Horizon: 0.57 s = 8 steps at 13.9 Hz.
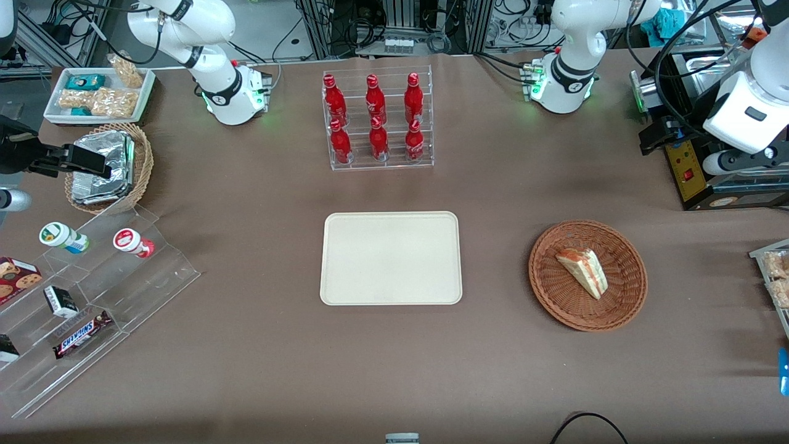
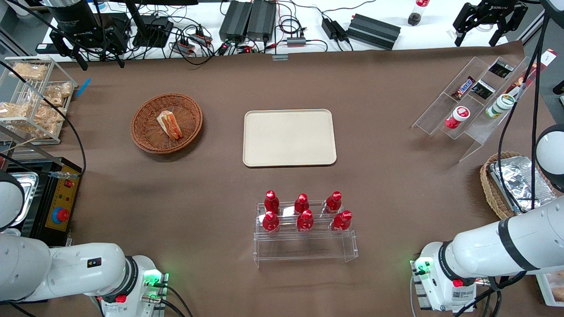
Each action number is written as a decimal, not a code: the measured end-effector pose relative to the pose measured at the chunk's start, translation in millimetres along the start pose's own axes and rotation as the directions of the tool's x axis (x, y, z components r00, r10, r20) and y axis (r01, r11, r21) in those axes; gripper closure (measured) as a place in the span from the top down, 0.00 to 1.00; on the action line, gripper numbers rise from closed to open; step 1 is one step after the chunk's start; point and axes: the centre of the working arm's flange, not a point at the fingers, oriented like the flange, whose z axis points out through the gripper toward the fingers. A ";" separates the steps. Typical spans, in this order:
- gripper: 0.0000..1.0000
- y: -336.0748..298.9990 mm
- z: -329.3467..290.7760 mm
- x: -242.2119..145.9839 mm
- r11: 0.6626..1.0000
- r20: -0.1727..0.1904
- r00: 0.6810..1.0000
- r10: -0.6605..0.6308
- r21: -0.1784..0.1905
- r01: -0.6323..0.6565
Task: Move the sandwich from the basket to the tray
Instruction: 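Move the left gripper toward the wicker basket holding the sandwich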
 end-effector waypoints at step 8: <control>1.00 -2.0 3.2 1.6 1.000 0.007 1.000 -0.004 -0.001 0.004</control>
